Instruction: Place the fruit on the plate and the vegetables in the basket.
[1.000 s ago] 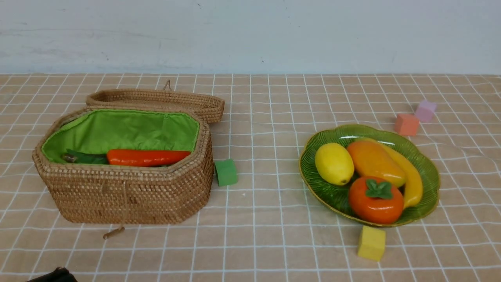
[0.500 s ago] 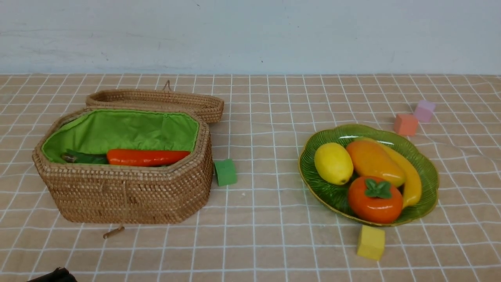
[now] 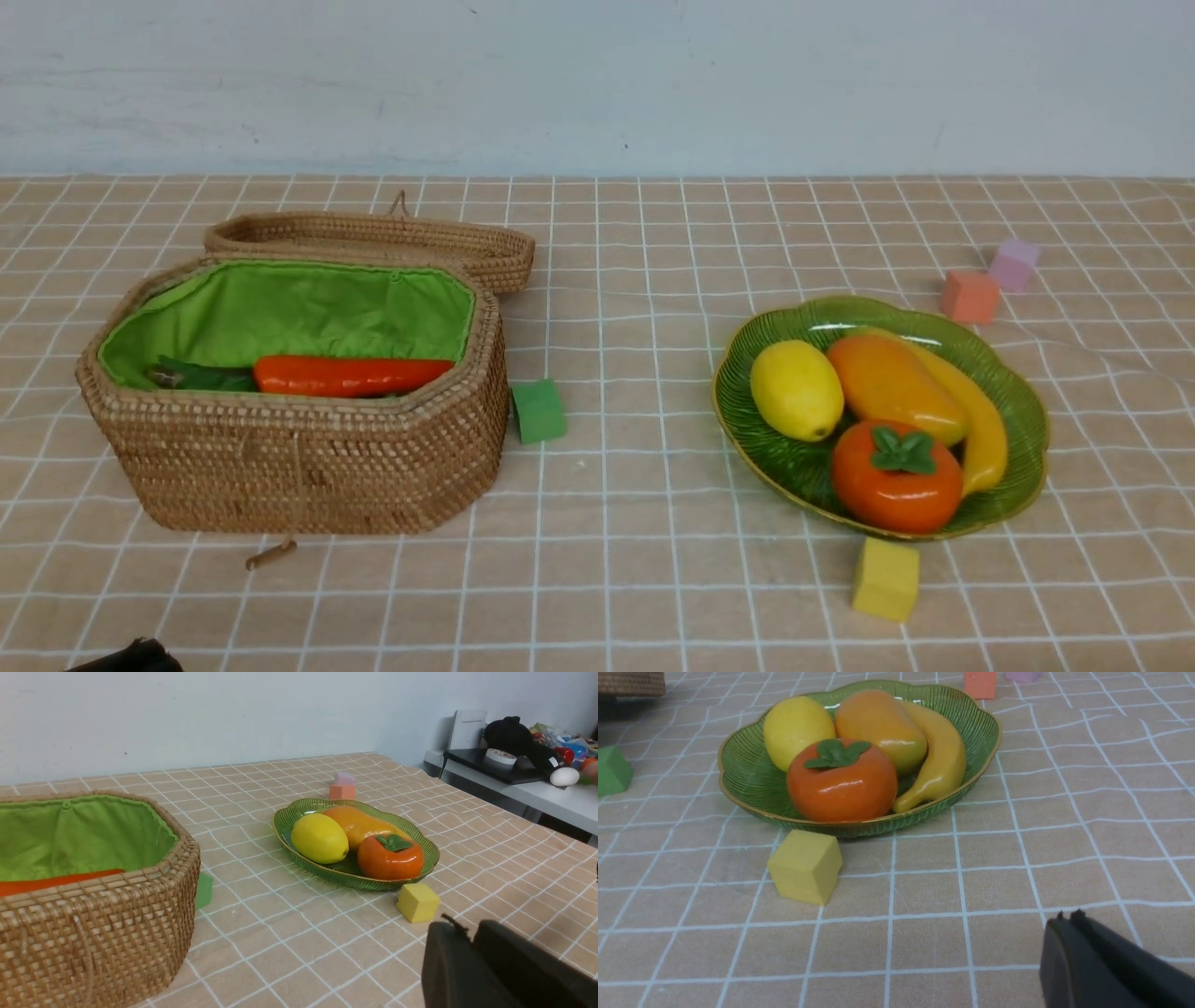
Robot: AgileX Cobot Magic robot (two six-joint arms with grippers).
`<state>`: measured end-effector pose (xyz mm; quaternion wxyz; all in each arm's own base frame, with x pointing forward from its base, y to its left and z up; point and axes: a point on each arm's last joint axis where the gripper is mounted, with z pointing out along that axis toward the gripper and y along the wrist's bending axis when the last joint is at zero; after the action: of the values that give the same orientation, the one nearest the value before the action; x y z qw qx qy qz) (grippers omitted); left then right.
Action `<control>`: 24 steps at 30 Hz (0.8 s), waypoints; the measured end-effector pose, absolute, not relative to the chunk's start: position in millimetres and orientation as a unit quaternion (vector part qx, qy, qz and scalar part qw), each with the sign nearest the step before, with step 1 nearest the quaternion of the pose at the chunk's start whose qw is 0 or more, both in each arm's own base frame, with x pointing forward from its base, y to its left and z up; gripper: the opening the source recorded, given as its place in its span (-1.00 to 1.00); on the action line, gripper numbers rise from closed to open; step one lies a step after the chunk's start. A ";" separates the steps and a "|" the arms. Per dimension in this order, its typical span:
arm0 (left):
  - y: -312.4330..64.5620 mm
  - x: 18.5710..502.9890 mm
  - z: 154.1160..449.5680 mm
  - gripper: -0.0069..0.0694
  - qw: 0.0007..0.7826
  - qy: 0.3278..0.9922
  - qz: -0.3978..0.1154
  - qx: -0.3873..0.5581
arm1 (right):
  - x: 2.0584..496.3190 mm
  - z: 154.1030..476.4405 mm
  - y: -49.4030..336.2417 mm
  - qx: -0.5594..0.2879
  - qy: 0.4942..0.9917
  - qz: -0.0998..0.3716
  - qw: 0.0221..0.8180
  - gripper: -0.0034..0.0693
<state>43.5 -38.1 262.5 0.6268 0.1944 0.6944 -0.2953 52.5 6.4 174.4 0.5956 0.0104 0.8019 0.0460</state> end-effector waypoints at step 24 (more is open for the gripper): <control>-29.0 51.3 250.9 -0.81 0.682 0.681 -0.234 0.127 | 52.5 174.6 6.4 0.011 0.802 0.047 0.596 -0.91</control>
<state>51.3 -29.0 250.9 0.6825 0.1272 0.6806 -0.2341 52.5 6.4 174.6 0.5958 0.0111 0.8017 0.0465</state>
